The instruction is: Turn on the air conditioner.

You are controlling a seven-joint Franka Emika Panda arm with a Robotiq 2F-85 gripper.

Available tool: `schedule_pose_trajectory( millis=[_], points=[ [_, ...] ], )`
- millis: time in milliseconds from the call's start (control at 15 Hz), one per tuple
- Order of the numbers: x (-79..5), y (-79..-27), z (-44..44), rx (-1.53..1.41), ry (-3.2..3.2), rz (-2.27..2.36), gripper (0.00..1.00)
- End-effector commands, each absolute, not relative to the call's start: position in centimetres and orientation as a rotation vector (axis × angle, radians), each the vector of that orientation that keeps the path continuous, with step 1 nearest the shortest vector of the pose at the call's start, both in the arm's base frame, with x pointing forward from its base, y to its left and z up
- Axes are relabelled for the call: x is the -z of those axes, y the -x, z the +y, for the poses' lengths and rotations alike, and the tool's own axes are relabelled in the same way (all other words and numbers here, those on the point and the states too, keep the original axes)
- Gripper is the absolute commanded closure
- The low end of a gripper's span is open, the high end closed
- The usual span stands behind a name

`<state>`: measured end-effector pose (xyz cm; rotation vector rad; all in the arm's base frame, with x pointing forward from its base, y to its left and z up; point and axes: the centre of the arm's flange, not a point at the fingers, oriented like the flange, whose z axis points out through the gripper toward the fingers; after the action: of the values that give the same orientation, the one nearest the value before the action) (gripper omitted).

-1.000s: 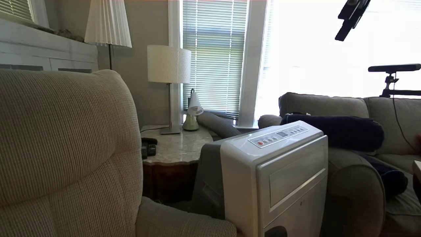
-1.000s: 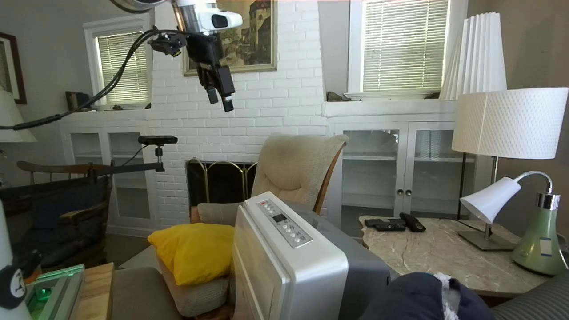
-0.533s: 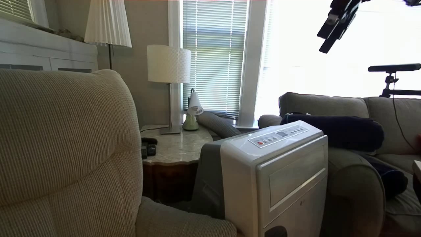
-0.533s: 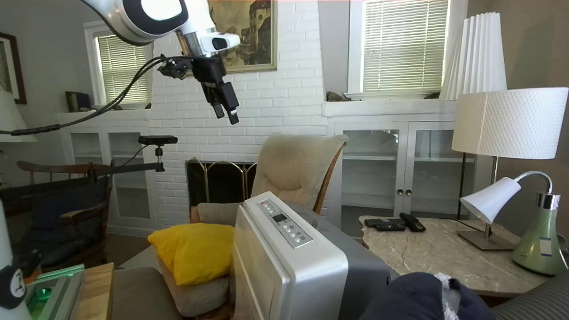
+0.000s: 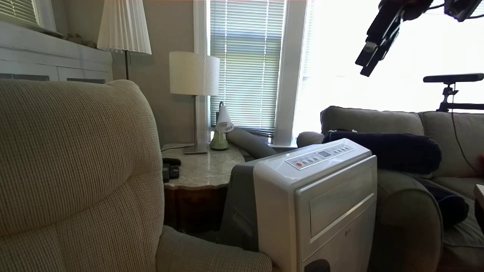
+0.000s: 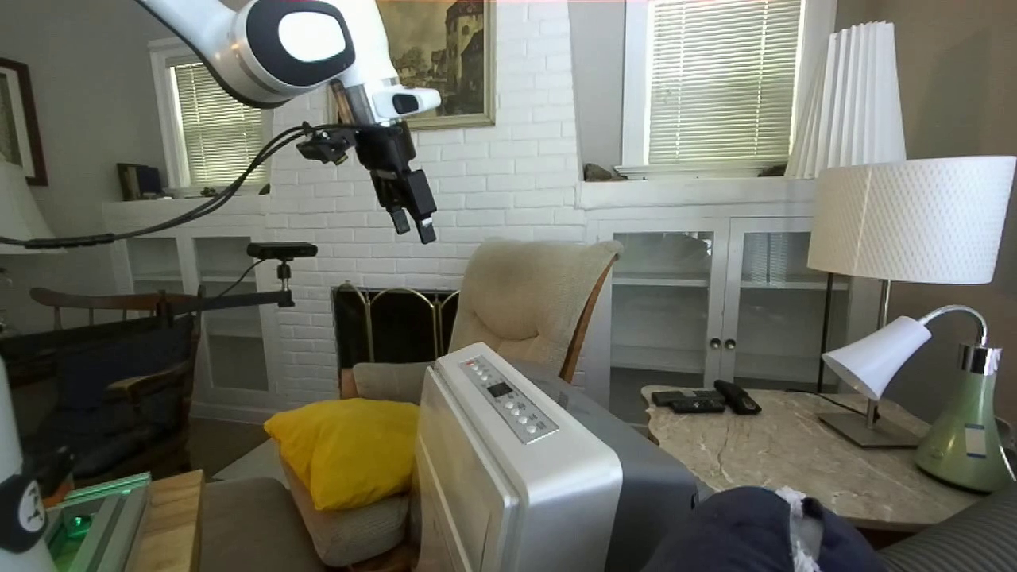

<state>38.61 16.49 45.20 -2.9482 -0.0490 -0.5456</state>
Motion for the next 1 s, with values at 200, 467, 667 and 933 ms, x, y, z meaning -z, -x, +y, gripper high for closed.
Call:
schedule_pose_trajectory(
  millis=[200, 467, 667, 933],
  points=[
    [-43.8, -39.3, 17.6, 0.524, 2.966, -0.004, 0.0],
    [-41.3, -39.8, 20.0, 0.45, 2.998, 0.013, 0.0],
    [-40.4, -41.0, 21.7, 0.405, 3.009, 0.027, 0.1],
    [-39.4, -43.6, 23.4, 0.411, 3.015, 0.082, 0.5]
  ],
)
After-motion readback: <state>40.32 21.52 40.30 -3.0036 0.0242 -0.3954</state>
